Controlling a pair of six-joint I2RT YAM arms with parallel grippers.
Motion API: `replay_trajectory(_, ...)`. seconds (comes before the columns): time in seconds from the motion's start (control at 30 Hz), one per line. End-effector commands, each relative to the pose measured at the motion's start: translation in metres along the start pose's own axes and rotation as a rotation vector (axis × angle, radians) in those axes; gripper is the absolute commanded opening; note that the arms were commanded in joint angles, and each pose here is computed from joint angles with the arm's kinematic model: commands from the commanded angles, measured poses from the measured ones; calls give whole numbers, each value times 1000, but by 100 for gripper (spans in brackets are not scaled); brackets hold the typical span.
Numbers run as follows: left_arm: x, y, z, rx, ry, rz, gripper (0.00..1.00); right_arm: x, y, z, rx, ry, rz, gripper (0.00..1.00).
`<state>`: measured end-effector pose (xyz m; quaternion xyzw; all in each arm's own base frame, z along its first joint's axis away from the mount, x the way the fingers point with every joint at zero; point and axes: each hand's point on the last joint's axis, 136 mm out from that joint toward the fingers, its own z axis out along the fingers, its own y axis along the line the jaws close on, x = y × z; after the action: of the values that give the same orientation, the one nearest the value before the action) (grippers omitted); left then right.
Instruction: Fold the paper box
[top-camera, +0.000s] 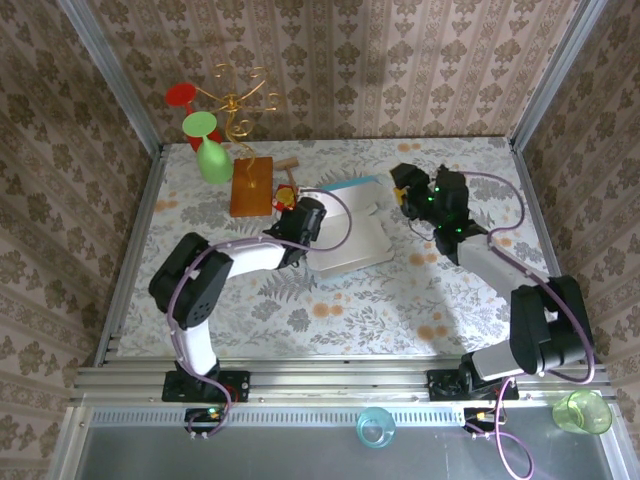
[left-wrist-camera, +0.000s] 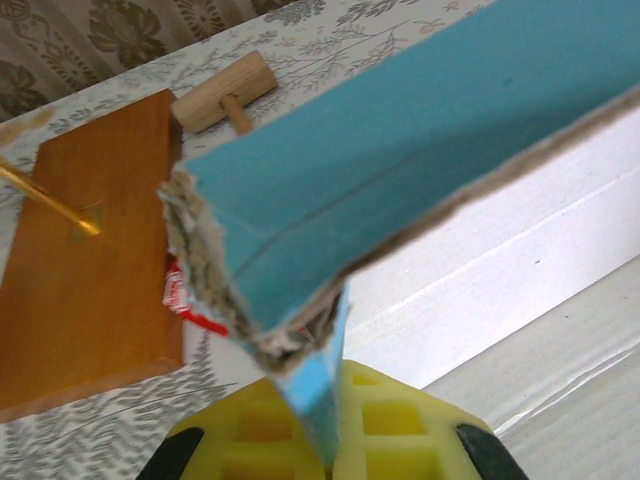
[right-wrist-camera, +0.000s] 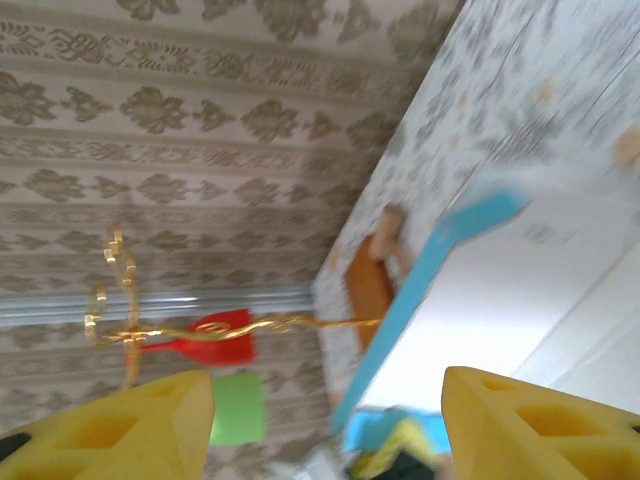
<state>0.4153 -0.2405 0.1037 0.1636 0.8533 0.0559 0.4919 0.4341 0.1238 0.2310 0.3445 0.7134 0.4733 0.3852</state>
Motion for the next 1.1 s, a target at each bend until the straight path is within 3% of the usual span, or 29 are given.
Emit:
replay_trajectory(0.0, 5, 22, -12, 35, 4, 84, 0, -1, -3, -19, 62, 34, -285, 60)
replay_trajectory(0.1, 15, 37, -21, 62, 2, 103, 0, 5, -16, -15, 114, 96, -335, 58)
replay_trajectory(0.27, 34, 53, -29, 136, -10, 55, 0, 23, -24, 11, 127, 167, -212, 50)
replay_trajectory(0.5, 44, 50, -24, 149, 34, 36, 0, 63, -16, 51, 158, 205, -124, 55)
replay_trajectory(0.6, 46, 52, -23, 136, 42, 34, 0, 55, -32, 60, 171, 162, -59, 58)
replay_trajectory(0.7, 48, 52, -23, 138, 49, 36, 0, 32, -25, 67, 101, 128, -109, 58)
replay_trajectory(0.87, 49, 51, -20, 167, 66, 17, 0, 5, -26, 82, 31, 247, -279, 58)
replay_trajectory(1.07, 42, 47, -20, 240, 57, 4, 0, -10, -79, 81, 170, 368, -262, 40)
